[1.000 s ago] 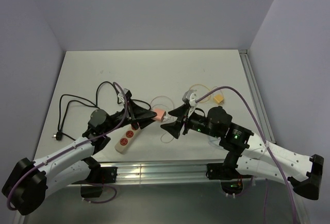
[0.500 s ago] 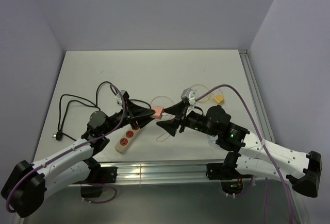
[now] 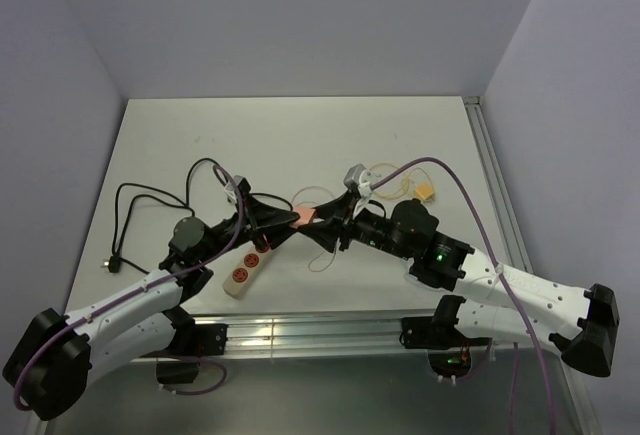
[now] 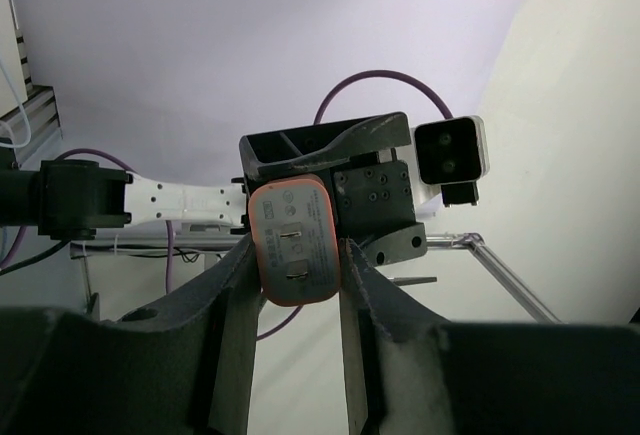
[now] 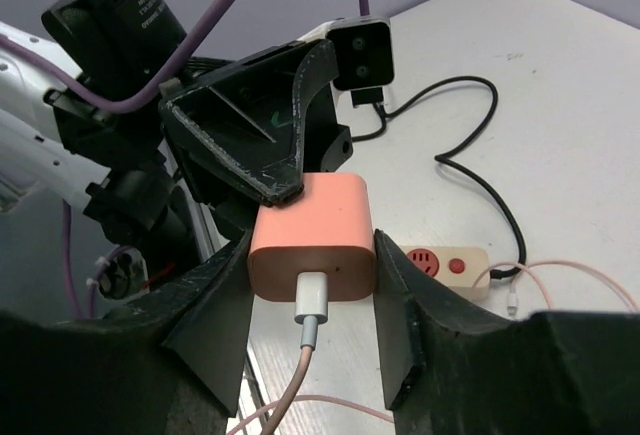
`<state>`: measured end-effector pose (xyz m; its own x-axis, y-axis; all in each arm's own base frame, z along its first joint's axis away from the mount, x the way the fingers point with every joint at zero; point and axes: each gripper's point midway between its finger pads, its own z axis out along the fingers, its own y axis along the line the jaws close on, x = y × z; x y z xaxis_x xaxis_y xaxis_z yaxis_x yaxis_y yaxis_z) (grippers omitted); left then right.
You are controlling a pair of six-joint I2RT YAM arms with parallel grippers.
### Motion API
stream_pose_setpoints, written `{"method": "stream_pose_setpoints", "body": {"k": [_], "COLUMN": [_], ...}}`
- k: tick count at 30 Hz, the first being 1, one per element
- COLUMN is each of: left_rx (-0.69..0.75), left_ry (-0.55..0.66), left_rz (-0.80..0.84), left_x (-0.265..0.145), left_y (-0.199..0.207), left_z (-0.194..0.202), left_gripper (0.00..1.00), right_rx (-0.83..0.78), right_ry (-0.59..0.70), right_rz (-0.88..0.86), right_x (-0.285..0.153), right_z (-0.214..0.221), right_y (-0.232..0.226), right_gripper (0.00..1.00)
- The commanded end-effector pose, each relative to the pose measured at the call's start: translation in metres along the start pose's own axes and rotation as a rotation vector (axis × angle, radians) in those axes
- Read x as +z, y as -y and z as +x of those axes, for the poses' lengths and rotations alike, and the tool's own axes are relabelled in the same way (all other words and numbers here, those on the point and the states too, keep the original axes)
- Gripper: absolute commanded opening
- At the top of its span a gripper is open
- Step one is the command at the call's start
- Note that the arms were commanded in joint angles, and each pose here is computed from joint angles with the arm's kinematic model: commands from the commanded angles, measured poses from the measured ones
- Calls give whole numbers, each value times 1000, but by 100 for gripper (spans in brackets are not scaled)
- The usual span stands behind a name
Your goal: Insert the plug
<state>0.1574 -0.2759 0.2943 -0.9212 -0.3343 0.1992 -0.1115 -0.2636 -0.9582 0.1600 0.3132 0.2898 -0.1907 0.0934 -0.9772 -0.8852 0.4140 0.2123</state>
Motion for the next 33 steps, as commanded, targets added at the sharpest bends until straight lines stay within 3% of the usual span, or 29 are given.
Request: {"method": "stream_pose_setpoints", "body": {"k": [1,2,3,4,5,6,7,9,11,15,16,20,24,25,26,28,30,33], "left_rx": [30,37,62,63,75,117,97,160,163,333,367,411,440,438,437,434,415,418], "left_ry": [-20,-27,-27,-13,12,32,80,176,295,592,723,953,1053,1062,1082,1095,1120,1119], "left_rz": [71,70,71,44,31,14,-70,-107,-250,-414,-443,-560,-659,-690,-707,-760,-808,-850], "left_x": [-3,-3,-3,-3,-3,-5,-6,-14,-27,-73,-90,-141,-168,-173,-176,-181,-187,-191], "left_y": [16,15,15,8,4,0,-19,-23,-48,-46,-40,-31,-38,-43,-45,-54,-62,-74], "left_z": [7,9,9,6,0,-2,-14,-28,-51,-88,-105,-121,-129,-130,-133,-136,-139,-142], "left_gripper": [0,0,5,20,61,77,88,99,100,100,99,91,84,84,77,70,61,60], "right_rx": [4,12,14,13,14,17,17,17,20,22,19,-7,-51,-61,-76,-93,-112,-119], "right_ry": [90,88,78,78,51,29,28,-48,-101,-275,-309,-479,-654,-651,-749,-770,-875,-969], "right_rz": [-51,-39,-25,-15,26,49,74,140,183,271,314,380,375,360,364,357,342,311], "right_x": [5,6,9,10,11,13,13,14,12,20,21,36,64,75,78,91,95,103], "right_z": [-34,-36,-35,-40,-36,-32,-39,-26,-23,2,6,17,48,39,63,60,86,108], "right_y": [-15,-14,-11,-10,-3,1,4,16,22,36,44,55,63,61,66,68,72,74], "right_gripper": [22,0,0,0,0,0,0,0,0,0,0,0,0,0,0,0,0,0]}}
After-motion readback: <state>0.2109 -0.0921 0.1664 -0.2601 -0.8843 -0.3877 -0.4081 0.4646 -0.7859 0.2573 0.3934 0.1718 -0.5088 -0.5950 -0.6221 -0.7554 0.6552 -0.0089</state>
